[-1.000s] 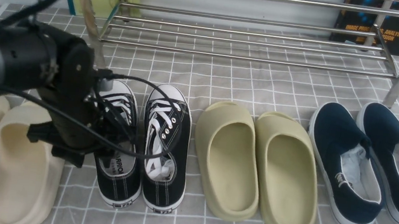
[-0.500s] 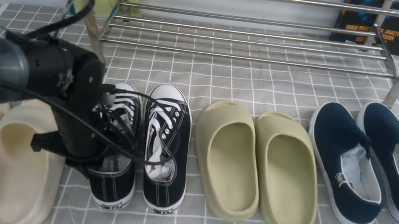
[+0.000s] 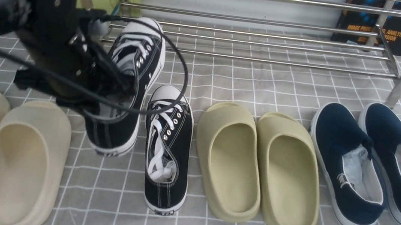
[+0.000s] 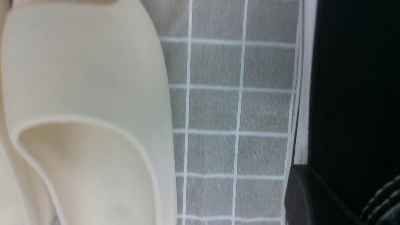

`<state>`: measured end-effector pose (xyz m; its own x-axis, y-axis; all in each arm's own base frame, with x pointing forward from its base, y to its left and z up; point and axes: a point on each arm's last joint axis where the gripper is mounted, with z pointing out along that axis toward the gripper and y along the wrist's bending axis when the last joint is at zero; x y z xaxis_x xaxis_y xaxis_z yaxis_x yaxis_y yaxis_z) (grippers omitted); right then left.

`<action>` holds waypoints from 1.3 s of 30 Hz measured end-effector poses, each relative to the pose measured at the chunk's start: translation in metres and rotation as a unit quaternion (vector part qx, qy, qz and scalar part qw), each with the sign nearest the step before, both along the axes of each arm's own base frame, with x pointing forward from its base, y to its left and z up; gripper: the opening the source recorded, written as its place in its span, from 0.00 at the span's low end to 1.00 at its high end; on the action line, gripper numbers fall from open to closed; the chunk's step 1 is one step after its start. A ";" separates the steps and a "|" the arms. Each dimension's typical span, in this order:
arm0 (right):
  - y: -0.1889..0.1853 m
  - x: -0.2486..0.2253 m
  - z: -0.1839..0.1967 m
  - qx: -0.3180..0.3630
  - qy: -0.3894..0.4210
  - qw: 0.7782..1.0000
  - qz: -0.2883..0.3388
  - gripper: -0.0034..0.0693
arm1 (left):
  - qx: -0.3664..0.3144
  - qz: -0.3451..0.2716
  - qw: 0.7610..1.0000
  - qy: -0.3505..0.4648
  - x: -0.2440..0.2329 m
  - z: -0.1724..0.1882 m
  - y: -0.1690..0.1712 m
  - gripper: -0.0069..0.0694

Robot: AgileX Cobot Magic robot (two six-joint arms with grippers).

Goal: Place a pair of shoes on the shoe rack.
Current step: Use the left arm to put a shoe into the shoe rack

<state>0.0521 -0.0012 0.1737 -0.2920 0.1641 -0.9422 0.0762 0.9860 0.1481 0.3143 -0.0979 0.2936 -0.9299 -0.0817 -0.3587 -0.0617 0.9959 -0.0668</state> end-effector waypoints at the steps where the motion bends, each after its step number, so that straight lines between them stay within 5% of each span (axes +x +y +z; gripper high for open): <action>1: 0.000 0.000 0.000 0.000 0.000 1.000 0.000 0.38 | 0.002 -0.001 1.000 -0.001 0.006 0.000 -0.002 0.07; 27: 0.000 0.000 0.000 0.000 0.000 1.000 0.000 0.38 | 0.072 0.013 0.995 -0.068 0.155 -0.031 -0.035 0.07; 39: 0.000 0.000 0.000 0.000 0.000 1.000 0.000 0.38 | 0.025 0.071 0.990 -0.116 0.185 -0.036 -0.012 0.15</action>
